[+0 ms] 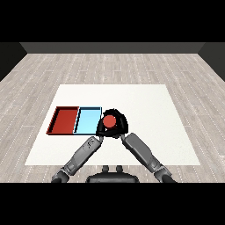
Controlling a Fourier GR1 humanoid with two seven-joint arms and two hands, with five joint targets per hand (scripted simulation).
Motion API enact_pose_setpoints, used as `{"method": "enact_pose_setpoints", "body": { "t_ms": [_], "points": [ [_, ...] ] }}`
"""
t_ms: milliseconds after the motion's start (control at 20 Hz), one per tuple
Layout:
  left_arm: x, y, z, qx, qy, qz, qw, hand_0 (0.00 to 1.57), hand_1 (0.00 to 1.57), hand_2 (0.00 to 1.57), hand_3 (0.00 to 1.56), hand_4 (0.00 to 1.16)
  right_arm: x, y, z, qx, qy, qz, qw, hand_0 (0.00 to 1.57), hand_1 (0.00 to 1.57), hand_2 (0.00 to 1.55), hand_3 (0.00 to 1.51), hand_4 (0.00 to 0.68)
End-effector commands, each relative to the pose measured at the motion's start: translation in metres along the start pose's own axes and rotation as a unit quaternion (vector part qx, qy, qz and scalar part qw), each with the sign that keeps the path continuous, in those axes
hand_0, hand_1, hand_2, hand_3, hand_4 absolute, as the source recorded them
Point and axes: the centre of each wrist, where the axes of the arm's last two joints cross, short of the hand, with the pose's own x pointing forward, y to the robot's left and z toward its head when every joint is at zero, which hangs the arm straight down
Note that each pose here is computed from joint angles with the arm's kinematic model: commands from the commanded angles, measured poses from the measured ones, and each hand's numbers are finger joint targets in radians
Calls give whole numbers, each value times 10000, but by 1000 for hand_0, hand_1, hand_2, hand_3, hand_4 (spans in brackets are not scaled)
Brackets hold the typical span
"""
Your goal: Pick the red can and put it in the red box
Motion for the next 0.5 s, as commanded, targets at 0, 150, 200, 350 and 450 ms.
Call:
{"method": "enact_pose_setpoints", "body": {
  "t_ms": [0, 150, 200, 350, 450],
  "points": [
    [76, -112, -56, -131, -123, 149, 9997, 1571, 1571, 1569, 1491, 1140, 55, 50, 17, 137, 0, -144, 9998, 0, 0, 0, 0, 0],
    [38, -210, -9, -133, -153, 83, 9998, 1571, 1571, 1569, 1491, 1140, 66, -55, -27, 87, -27, -249, 9996, 0, 0, 0, 0, 0],
    [49, -7, -192, -122, -57, 124, 9998, 1571, 1571, 1571, 1493, 1148, 7, -72, 125, 159, -90, -9, 9998, 0, 0, 0, 0, 0],
    [5, -210, -1, -162, -174, 45, 9997, 1571, 1571, 1571, 1486, 1148, 108, -66, -28, 13, -112, 93, 9999, 0, 0, 0, 0, 0],
    [-55, 79, 75, -51, -205, 20, 9998, 1571, 1571, 1571, 1476, 1153, 133, -145, -62, 117, -139, 206, 9996, 0, 0, 0, 0, 0]
  ]
}}
